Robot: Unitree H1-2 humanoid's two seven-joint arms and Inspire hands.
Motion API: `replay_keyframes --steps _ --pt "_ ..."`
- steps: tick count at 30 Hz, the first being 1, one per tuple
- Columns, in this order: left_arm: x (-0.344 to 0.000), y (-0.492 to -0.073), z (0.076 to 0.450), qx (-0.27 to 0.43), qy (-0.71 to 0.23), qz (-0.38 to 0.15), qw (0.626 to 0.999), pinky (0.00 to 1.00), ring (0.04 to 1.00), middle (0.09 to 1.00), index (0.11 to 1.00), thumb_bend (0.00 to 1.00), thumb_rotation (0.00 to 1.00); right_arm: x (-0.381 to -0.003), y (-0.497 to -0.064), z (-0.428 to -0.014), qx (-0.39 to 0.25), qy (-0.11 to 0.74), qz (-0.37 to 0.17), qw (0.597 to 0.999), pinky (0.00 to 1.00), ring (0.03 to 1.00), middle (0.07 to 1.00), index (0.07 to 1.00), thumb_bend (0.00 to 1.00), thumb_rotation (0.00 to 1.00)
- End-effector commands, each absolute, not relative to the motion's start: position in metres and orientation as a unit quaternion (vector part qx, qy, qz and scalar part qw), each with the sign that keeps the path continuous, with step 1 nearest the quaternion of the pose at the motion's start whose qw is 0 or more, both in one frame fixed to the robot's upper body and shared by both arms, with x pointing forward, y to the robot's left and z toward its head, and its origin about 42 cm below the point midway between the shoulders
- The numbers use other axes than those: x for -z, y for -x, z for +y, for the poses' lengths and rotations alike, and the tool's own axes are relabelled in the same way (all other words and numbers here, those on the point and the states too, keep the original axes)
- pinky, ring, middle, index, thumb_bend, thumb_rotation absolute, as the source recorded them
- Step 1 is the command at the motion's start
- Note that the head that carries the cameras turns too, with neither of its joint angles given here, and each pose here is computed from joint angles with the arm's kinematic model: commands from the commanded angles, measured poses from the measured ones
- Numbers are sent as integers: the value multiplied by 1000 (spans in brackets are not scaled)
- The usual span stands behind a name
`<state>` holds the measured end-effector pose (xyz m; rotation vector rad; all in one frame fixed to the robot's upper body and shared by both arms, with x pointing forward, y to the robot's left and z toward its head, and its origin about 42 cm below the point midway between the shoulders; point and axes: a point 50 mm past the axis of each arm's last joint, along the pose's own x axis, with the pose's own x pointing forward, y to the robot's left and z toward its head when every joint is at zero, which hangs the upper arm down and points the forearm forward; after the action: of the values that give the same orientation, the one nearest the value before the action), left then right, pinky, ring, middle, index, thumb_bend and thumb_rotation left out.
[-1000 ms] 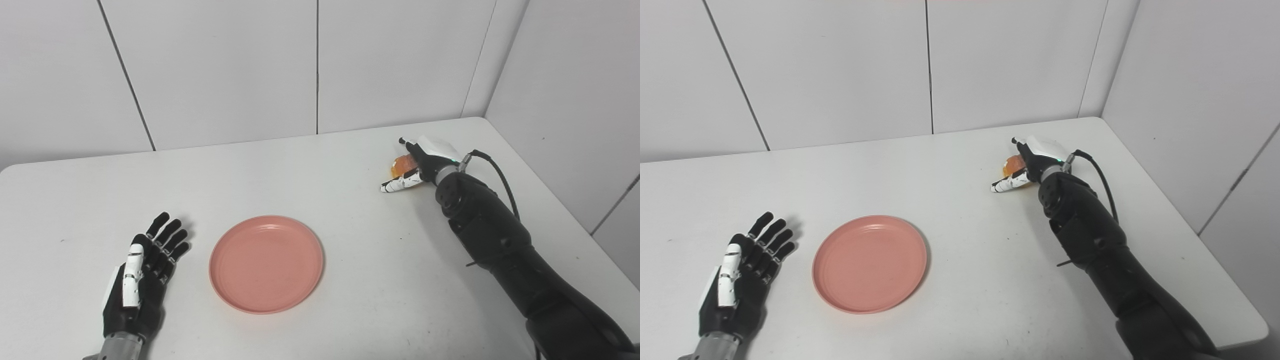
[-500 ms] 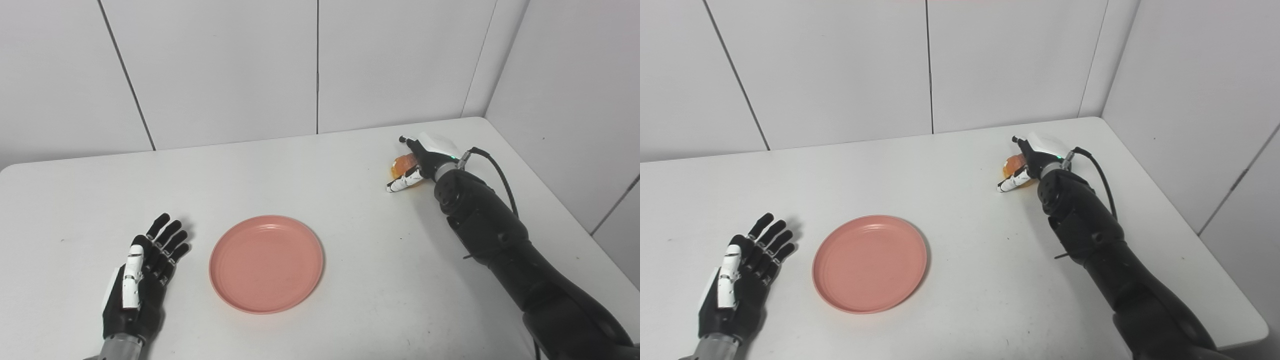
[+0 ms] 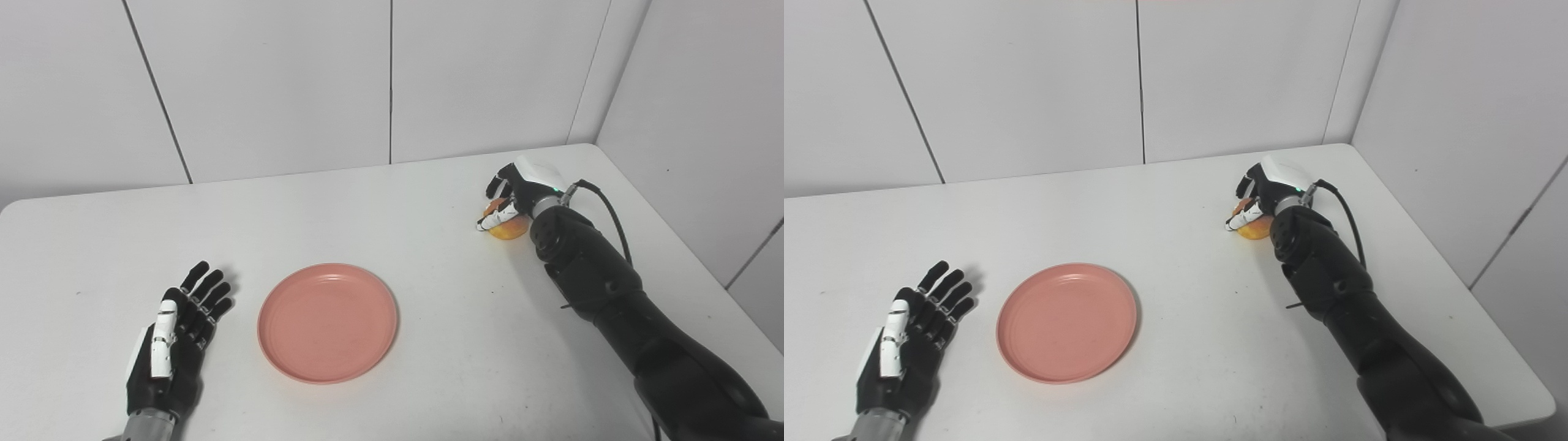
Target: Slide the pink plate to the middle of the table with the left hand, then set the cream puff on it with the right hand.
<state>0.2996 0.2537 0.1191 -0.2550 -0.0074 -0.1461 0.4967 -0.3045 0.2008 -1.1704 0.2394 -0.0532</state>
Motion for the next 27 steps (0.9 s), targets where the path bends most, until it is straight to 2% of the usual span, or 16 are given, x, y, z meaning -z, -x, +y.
replay_keyframes --steps 1,12,27 --pt "-120 -300 255 74 124 -2 989 898 887 888 864 453 1000 -228 -503 -311 42 559 79 825 260 327 436 528 522 2" --pt "-124 -301 251 72 125 -3 990 883 880 882 860 454 1000 -249 -496 -306 47 564 74 821 288 360 446 532 519 3" --pt "-121 -303 251 75 126 -4 989 897 890 890 866 462 1000 -282 -475 -296 43 533 20 845 296 365 457 522 521 0"
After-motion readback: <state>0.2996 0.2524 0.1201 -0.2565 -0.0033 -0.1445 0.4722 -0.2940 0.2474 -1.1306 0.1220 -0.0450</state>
